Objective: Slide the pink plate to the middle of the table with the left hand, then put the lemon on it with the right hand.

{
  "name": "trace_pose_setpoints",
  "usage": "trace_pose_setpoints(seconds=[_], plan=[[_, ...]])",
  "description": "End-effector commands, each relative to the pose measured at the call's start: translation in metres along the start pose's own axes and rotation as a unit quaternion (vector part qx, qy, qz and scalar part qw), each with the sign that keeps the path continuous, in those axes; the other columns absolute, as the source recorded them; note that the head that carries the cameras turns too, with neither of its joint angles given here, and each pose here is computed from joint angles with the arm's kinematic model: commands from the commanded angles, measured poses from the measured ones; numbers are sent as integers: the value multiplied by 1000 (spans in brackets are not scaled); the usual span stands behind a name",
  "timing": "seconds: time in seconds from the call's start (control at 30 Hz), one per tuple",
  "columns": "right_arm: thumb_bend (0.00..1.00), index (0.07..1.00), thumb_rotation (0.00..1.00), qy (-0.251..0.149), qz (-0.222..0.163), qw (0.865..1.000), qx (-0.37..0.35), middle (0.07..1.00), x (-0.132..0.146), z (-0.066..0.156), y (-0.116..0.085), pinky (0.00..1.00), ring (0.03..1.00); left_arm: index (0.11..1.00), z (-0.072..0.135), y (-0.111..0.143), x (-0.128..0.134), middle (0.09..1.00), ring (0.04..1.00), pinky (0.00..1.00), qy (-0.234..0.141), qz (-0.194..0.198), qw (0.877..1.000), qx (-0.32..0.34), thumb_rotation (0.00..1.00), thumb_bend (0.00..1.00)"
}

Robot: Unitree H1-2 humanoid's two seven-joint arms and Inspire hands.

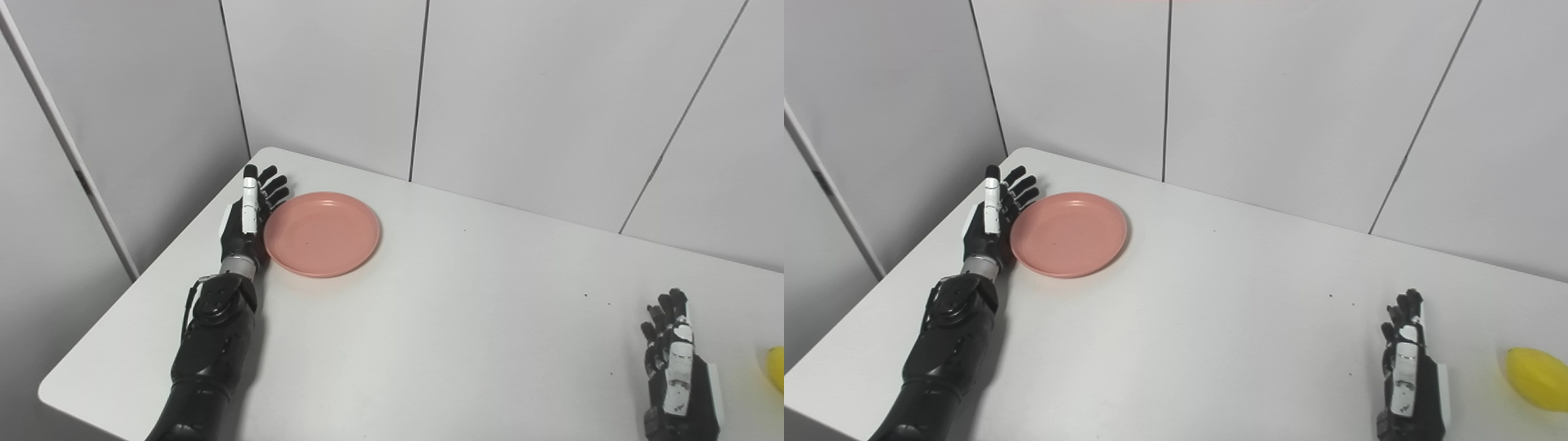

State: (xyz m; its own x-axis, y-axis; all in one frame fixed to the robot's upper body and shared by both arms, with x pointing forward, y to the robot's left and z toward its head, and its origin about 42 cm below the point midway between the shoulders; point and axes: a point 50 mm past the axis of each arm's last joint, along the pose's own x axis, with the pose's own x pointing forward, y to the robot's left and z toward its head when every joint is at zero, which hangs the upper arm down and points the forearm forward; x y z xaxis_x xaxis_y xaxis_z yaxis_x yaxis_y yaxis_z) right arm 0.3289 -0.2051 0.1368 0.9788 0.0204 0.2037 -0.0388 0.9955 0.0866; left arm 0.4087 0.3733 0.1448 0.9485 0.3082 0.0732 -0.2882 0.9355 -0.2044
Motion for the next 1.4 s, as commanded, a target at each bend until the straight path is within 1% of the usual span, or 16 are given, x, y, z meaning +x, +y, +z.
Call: trace_pose_setpoints(seconds=[0.0, 0.3, 0.43, 0.6, 0.73, 0.9, 1.07, 1.17, 1.37], plan=[[593, 1000, 1000, -31, 3, 1000, -2, 1000, 6, 14, 3, 1000, 1000, 840, 21, -9, 11, 851, 861, 849, -34, -21, 999, -2, 1000, 752], [604, 1000, 1000, -29, 4, 1000, -1, 1000, 6, 16, 3, 1000, 1000, 827, 21, -33, 5, 847, 857, 850, -21, -50, 998, 24, 1000, 765], [607, 1000, 1000, -30, 4, 1000, 1, 1000, 6, 16, 3, 1000, 1000, 831, 19, -44, 3, 852, 860, 853, -18, -58, 998, 34, 1000, 754], [646, 1000, 994, -24, 3, 1000, 3, 1000, 6, 16, 3, 1000, 1000, 836, 16, -58, 1, 853, 863, 857, -11, -80, 996, 48, 1000, 763], [657, 1000, 986, -25, 4, 1000, 1, 1000, 6, 16, 4, 1000, 1000, 837, 15, -67, -2, 855, 867, 860, -8, -93, 994, 57, 1000, 757], [704, 1000, 962, -27, 4, 1000, -3, 1000, 7, 15, 4, 1000, 1000, 832, 14, -75, -4, 849, 860, 855, -8, -102, 993, 62, 1000, 764], [709, 1000, 966, -26, 8, 1000, -3, 1000, 10, 10, 3, 1000, 1000, 832, 13, -85, -5, 844, 853, 848, -4, -114, 991, 73, 1000, 773], [743, 1000, 959, -26, 10, 1000, -7, 1000, 10, 10, 5, 1000, 1000, 835, 13, -89, -6, 846, 854, 847, 0, -123, 989, 76, 1000, 762], [735, 1000, 965, -30, 15, 999, -8, 1000, 12, 9, 9, 1000, 1000, 838, 13, -97, -10, 849, 859, 845, 2, -138, 986, 90, 1000, 761]])
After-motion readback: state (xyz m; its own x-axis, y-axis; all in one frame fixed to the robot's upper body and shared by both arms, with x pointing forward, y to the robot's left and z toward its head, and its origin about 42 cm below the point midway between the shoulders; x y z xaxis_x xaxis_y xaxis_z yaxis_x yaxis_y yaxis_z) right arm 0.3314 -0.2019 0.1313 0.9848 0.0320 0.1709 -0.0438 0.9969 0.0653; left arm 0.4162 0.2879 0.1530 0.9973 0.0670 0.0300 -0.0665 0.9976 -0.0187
